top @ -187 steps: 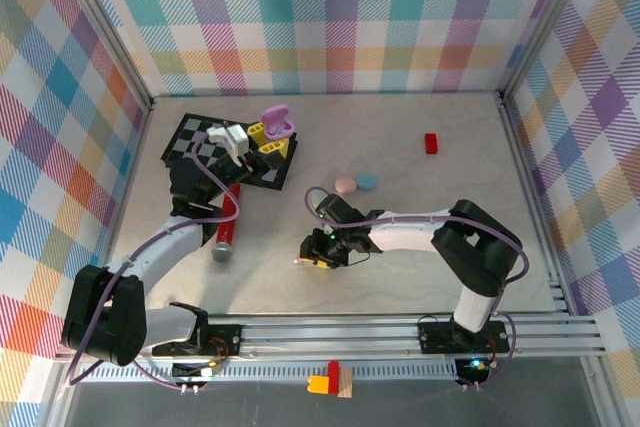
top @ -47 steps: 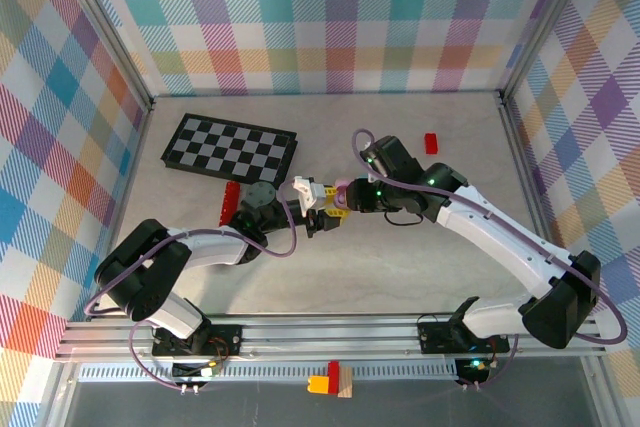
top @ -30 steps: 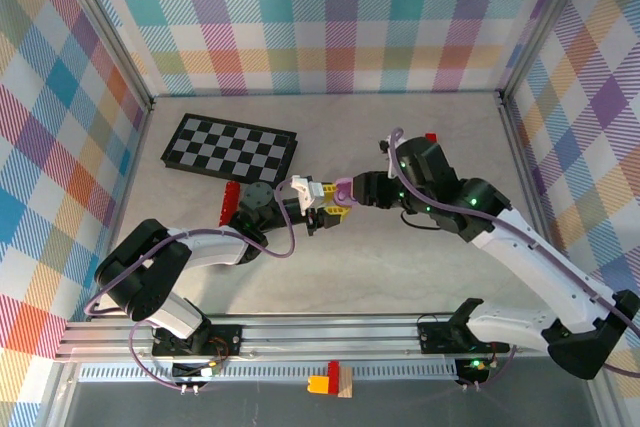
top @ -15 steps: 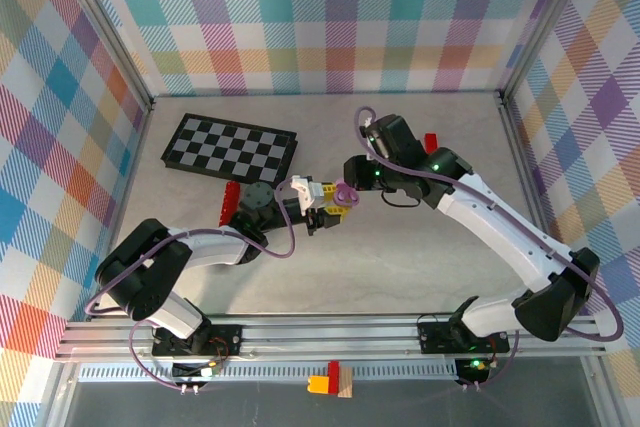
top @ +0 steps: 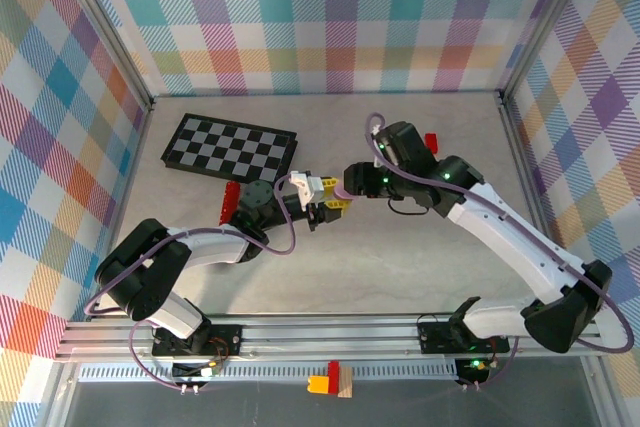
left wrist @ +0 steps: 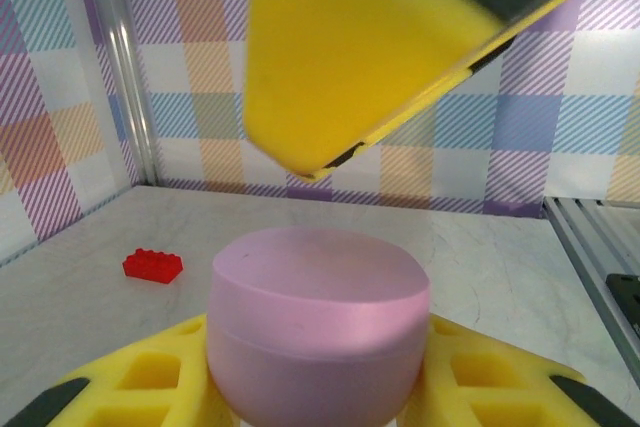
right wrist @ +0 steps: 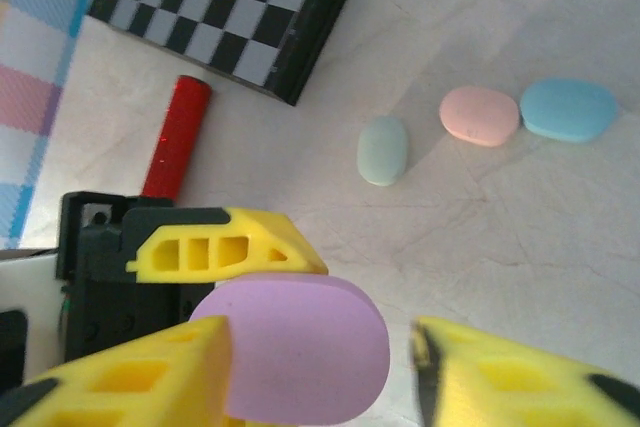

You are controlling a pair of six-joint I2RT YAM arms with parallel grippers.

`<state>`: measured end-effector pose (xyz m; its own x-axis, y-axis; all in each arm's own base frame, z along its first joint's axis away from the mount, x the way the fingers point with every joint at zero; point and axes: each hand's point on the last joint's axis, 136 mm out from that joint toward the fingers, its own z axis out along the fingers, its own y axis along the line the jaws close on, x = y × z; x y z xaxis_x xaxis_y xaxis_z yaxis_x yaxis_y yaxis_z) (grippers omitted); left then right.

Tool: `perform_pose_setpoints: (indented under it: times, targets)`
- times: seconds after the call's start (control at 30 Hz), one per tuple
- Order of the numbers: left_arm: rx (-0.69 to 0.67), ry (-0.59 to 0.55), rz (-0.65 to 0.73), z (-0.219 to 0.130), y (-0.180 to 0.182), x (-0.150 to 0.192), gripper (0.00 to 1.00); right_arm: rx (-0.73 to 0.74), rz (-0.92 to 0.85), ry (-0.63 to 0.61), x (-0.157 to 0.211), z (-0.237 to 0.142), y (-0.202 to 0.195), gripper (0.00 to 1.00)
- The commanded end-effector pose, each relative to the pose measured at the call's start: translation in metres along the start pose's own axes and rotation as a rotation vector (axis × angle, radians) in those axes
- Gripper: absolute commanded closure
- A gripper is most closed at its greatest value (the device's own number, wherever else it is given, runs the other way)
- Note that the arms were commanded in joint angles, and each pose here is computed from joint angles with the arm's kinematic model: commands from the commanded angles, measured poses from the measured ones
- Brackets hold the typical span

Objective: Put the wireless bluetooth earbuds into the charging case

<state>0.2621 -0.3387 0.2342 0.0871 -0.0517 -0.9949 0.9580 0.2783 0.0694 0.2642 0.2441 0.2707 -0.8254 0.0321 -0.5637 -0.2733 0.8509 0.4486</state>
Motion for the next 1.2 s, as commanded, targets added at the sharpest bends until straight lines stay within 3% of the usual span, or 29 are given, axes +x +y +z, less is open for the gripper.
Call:
perform_pose_setpoints:
  times: [0.0,0.17,0.4,0.8,1.0,1.17]
  targets:
    - [0.002,-0.108,0.033,0.003,-0.001,-0.034,0.63,-0.146,0.095,-0.033,-0.005,-0.012,0.007,0.39]
    - [0.019,-0.159,0.023,0.004,-0.002,-0.05,0.63,-0.479,0.271,-0.015,-0.007,-0.018,0.021,0.28]
    - [0.048,-0.2,0.024,0.006,-0.005,-0.064,0.63,-0.731,0.312,0.072,-0.002,-0.019,0.044,0.31]
    - [0.05,-0.202,0.026,0.005,-0.006,-0.065,0.62,-0.765,0.38,0.064,-0.008,-0.015,0.04,0.71]
    - [0.06,-0.199,0.021,0.005,-0.008,-0.063,0.53,-0.692,0.411,0.019,-0.008,-0.008,0.022,0.83]
    - [0.058,-0.195,0.024,0.002,-0.009,-0.061,0.4,-0.605,0.408,-0.025,-0.006,-0.004,0.006,0.86]
